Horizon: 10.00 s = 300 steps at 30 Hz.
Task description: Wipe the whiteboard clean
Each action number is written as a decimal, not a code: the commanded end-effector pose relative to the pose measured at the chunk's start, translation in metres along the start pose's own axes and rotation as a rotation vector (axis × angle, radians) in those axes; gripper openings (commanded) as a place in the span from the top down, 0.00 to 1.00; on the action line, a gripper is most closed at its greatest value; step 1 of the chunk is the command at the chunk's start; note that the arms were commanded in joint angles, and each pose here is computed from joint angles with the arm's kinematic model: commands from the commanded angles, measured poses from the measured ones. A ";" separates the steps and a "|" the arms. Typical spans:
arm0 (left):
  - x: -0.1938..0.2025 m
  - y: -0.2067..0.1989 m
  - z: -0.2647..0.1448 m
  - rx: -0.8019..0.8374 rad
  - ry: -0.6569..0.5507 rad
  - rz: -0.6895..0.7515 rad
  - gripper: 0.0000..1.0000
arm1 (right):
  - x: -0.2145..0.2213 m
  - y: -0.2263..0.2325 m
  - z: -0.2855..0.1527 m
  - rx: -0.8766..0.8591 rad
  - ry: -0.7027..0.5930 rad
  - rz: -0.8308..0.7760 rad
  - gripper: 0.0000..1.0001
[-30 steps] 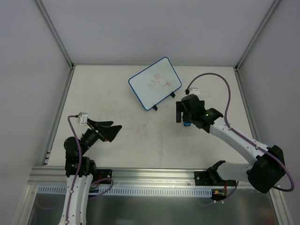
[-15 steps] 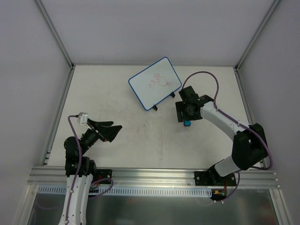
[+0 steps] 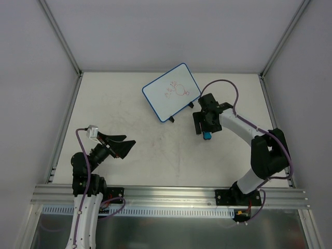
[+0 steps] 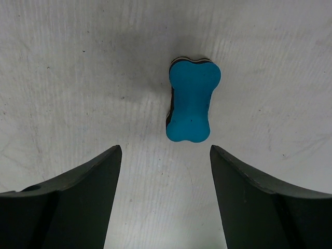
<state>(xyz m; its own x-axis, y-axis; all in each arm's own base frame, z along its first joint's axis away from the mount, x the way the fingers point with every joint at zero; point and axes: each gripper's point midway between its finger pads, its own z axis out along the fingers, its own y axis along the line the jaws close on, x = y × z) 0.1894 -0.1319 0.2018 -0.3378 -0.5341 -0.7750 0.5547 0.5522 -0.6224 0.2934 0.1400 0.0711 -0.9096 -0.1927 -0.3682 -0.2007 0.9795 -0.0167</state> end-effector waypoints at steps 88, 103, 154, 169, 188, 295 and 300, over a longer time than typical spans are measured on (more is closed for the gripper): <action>-0.079 0.044 0.121 0.055 -0.069 0.129 0.05 | -0.081 -0.017 -0.047 -0.076 -0.461 0.125 1.00; -0.118 0.111 0.210 0.020 -0.149 0.118 0.14 | -0.164 -0.020 -0.097 0.018 -0.686 0.196 1.00; -0.066 0.122 0.271 0.264 -0.004 -0.054 0.69 | -0.229 0.038 -0.070 -0.101 -0.811 0.145 1.00; -0.065 0.122 0.270 0.261 -0.002 -0.052 0.85 | -0.240 0.056 -0.064 -0.171 -0.789 0.111 1.00; -0.062 0.121 0.268 0.272 0.016 -0.036 1.00 | -0.313 0.098 -0.033 -0.383 -0.633 0.215 1.00; -0.056 0.103 0.263 0.351 0.029 0.003 1.00 | -0.327 0.144 0.024 -0.443 -0.750 0.227 1.00; -0.055 0.103 0.263 0.351 0.031 0.001 1.00 | -0.323 0.164 0.020 -0.469 -0.752 0.161 1.00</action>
<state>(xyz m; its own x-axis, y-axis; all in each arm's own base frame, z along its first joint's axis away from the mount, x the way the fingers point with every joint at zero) 0.4868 -0.2004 0.1475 -0.5692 -0.5426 -0.6178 0.5063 0.3607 -0.7833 0.5680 0.3380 0.1658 -0.4985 0.2449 -0.8316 -0.2749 0.8651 0.4195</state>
